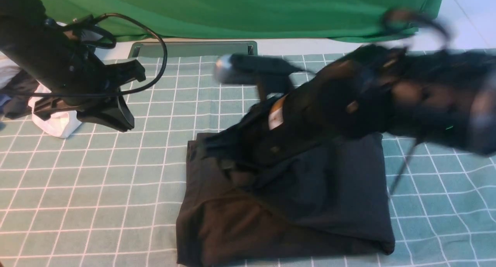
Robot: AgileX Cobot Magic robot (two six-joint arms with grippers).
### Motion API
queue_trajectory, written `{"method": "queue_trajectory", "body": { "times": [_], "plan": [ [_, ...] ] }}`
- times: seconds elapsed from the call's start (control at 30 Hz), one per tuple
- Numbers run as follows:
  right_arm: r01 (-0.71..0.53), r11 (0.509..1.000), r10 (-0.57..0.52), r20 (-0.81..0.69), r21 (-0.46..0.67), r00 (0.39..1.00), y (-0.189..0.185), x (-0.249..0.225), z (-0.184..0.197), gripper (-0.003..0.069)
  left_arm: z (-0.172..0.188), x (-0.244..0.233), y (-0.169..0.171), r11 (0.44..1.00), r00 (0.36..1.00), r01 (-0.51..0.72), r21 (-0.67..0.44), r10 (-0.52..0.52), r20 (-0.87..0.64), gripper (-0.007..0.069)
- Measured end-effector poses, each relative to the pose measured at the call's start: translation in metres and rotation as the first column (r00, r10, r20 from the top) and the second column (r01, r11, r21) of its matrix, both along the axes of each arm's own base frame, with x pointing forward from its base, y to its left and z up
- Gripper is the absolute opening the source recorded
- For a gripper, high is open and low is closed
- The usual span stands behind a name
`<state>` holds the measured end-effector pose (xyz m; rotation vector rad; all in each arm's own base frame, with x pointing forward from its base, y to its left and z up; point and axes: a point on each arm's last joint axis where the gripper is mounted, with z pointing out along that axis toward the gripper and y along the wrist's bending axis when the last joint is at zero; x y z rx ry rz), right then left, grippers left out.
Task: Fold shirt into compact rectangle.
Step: 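Fold the right end of the dark garment over onto its left end with the right gripper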
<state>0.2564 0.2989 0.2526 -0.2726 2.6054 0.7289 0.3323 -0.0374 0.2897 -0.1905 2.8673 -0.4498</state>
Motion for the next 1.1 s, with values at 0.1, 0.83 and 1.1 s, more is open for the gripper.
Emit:
{"method": "queue_trajectory", "body": {
  "times": [0.1,0.83,1.1],
  "plan": [
    [-0.001,1.0,0.001,-0.001,0.003,1.0,0.012,0.002,-0.018,0.0104,0.0,0.0,0.0,1.0,1.0,0.0,0.0,0.0,0.0,0.0014],
    [-0.142,0.99,0.142,0.029,-0.008,0.989,-0.001,0.004,0.06,0.0172,0.0,0.002,0.0,1.0,1.0,-0.003,0.001,0.003,0.017,0.0014],
    [-0.187,0.948,0.155,-0.143,-0.255,0.978,-0.037,0.011,0.034,0.0031,0.0,0.002,0.0,1.0,1.0,-0.003,0.001,0.003,0.017,0.0015]
  ]
}}
